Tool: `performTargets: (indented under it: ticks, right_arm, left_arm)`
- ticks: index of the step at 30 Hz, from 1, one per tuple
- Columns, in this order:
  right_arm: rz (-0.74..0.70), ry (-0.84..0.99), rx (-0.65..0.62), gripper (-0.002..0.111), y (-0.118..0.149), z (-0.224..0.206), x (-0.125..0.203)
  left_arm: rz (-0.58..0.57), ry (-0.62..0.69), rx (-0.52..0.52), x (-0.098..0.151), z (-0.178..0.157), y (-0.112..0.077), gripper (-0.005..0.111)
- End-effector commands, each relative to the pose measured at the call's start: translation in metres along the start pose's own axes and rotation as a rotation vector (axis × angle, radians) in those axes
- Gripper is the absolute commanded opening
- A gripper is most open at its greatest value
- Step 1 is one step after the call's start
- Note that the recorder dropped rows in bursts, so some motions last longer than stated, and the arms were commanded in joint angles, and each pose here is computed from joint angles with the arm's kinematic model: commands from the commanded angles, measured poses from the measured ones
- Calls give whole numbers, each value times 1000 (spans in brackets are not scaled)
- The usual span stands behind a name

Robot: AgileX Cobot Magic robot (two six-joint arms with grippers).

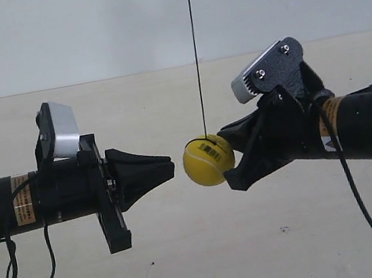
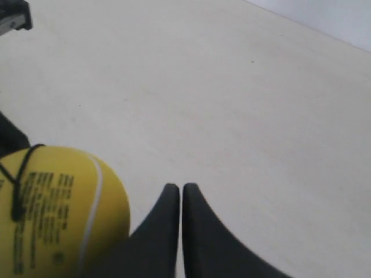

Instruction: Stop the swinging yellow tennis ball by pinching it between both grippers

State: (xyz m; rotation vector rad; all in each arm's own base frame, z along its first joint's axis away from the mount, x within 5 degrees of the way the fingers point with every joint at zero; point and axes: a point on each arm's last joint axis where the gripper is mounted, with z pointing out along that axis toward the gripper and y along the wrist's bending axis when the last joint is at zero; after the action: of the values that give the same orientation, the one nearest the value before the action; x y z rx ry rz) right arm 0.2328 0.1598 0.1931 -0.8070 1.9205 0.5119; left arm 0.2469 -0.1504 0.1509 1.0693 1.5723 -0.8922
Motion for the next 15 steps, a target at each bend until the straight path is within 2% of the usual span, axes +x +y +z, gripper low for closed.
performTargets:
  ticks: [1,5,15]
  right_arm:
    - [-4,3,53,0,-3,-10,-8]
    - [13,27,77,0,-4,-16,-9]
    - [8,-23,-22,0,6,-19,-14]
  left_arm:
    - [0,-7,-3,-3,0,0,5]
    - [-3,-9,-8,-3,0,1,5]
    - [-6,-17,-18,-4,0,2,5]
